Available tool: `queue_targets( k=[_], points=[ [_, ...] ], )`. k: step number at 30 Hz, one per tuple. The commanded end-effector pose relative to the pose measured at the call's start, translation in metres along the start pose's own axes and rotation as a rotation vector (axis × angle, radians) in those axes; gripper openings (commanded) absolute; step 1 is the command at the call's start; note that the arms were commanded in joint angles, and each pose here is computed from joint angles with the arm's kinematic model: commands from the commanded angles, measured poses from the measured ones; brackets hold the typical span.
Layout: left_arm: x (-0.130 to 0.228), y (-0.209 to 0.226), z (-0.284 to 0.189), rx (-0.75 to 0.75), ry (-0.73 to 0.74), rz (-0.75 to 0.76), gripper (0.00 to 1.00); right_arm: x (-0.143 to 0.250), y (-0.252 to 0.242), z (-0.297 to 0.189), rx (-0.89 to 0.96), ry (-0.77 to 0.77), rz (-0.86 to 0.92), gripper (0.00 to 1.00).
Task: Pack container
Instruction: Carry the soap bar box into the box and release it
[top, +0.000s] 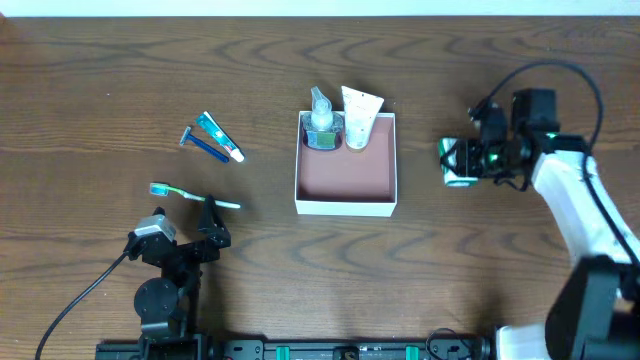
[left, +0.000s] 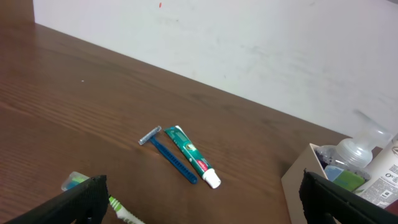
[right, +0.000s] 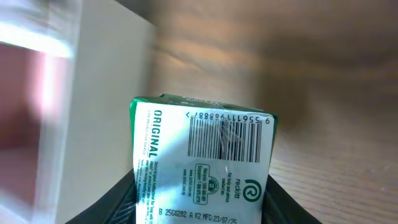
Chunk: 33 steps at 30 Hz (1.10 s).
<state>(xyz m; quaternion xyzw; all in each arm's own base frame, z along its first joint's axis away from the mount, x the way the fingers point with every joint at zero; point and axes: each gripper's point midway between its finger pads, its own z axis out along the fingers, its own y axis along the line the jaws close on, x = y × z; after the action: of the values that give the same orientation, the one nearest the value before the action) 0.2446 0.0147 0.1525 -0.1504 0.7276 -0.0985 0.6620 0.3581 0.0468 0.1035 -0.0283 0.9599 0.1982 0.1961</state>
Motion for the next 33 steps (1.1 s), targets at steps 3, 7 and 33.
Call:
queue_targets(
  k=[3,7,33],
  points=[
    [0.015,0.003,0.001,-0.003,0.050,0.016,0.98,-0.017,0.065,-0.046,-0.209,-0.104,-0.106,0.27],
    [0.015,0.003,0.001,-0.003,0.050,0.016,0.98,-0.011,0.105,-0.055,-0.283,-0.112,-0.196,0.29],
    [0.015,0.003,0.001,-0.003,0.050,0.016,0.98,0.006,0.234,0.082,-0.262,-0.052,-0.121,0.31]
  ],
)
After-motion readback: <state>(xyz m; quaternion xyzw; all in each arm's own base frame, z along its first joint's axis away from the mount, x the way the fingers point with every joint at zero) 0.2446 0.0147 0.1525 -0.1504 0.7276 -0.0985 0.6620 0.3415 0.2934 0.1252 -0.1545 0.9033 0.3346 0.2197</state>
